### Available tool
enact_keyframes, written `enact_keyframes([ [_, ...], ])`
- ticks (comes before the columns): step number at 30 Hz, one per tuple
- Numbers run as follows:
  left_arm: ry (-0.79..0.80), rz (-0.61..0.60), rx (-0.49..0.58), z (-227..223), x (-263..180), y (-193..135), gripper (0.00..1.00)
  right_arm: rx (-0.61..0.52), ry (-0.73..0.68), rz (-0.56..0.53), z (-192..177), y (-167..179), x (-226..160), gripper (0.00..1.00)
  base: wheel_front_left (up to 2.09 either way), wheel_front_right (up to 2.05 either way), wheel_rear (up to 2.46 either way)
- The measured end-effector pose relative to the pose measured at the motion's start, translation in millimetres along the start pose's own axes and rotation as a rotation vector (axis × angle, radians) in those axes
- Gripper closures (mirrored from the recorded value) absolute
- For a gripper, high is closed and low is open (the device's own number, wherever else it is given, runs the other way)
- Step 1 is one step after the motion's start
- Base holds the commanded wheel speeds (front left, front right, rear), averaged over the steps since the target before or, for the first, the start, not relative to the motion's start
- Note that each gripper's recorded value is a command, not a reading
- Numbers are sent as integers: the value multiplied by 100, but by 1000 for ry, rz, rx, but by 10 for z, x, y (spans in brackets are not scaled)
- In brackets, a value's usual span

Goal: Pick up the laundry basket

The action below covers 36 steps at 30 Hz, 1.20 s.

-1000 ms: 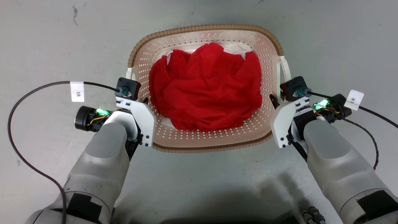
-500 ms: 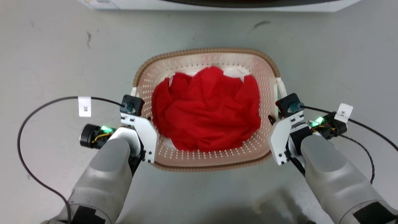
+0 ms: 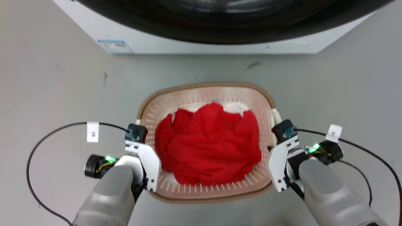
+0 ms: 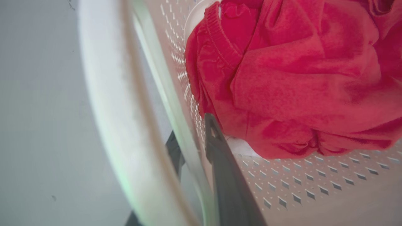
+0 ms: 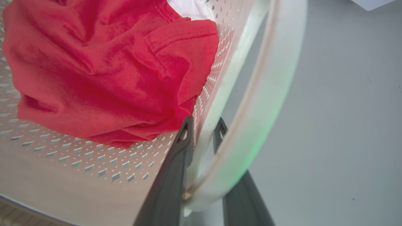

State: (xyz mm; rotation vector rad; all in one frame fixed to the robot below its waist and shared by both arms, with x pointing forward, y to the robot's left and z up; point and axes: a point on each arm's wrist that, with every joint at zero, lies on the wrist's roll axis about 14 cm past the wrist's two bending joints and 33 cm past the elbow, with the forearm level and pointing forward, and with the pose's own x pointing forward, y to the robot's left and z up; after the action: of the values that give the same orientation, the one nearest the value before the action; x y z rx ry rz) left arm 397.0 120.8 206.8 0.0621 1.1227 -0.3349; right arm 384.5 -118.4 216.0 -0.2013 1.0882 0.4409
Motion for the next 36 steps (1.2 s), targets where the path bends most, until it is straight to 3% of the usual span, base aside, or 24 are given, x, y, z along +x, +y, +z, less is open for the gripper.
enact_keyframes([
  [36, 19, 21, -7, -462, -1005, -250, 100, -15, 1, 5, -250, 487, -938, 100, 0, 0, 0],
])
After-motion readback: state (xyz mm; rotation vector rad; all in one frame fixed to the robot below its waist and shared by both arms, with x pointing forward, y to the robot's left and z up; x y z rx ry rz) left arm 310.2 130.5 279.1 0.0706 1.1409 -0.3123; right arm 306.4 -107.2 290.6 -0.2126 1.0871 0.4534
